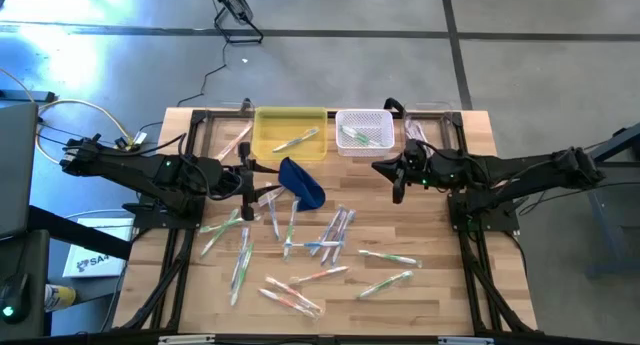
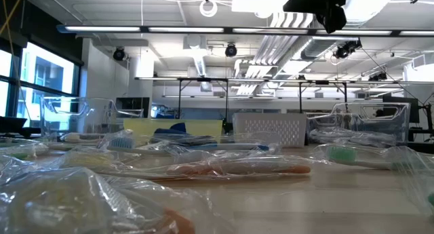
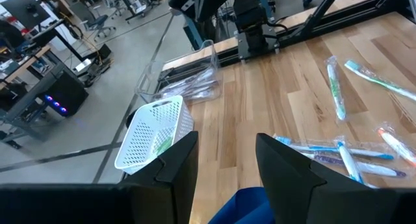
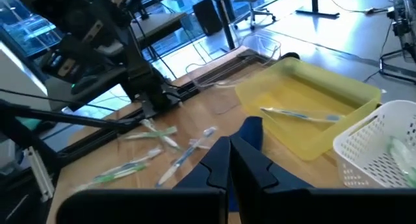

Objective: Pick & Place Toothbrushes
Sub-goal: Put the blue toothbrush into the yellow bin

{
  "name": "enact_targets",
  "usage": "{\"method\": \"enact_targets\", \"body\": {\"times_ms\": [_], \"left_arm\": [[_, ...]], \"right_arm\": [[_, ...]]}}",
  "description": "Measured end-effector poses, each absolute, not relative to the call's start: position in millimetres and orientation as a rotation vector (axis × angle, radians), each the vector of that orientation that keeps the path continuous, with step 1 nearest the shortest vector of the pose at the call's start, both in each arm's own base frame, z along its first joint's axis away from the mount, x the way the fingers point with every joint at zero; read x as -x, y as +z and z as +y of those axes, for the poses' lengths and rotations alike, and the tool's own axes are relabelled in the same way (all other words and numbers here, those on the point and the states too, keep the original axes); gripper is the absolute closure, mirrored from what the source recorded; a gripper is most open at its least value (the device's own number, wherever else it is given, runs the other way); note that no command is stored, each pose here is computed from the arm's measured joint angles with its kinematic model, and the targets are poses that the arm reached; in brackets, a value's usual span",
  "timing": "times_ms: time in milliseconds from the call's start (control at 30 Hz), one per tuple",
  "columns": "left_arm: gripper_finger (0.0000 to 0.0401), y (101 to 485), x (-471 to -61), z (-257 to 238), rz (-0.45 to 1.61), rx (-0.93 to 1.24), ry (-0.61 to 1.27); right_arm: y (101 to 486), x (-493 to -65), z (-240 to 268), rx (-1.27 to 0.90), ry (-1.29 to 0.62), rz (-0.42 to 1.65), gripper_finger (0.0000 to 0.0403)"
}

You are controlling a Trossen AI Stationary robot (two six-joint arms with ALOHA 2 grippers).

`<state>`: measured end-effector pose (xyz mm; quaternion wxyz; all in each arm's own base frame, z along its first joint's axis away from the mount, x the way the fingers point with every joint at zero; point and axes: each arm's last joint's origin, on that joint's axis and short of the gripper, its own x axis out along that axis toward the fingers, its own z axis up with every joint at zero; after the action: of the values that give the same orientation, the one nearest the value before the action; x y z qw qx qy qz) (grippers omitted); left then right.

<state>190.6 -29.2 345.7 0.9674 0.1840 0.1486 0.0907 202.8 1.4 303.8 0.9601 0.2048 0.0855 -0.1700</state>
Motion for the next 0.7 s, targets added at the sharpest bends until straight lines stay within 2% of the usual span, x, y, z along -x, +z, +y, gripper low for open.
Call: {"method": "enact_targets", "body": {"times_ms": [700], "left_arm": [[0.0252,349.8,-191.7,-29.1,0.251,-0.292,0.213]], "right_arm": [[304.0,-202.3,5.0,-0.407,-0.371,0.165,0.0399]]}}
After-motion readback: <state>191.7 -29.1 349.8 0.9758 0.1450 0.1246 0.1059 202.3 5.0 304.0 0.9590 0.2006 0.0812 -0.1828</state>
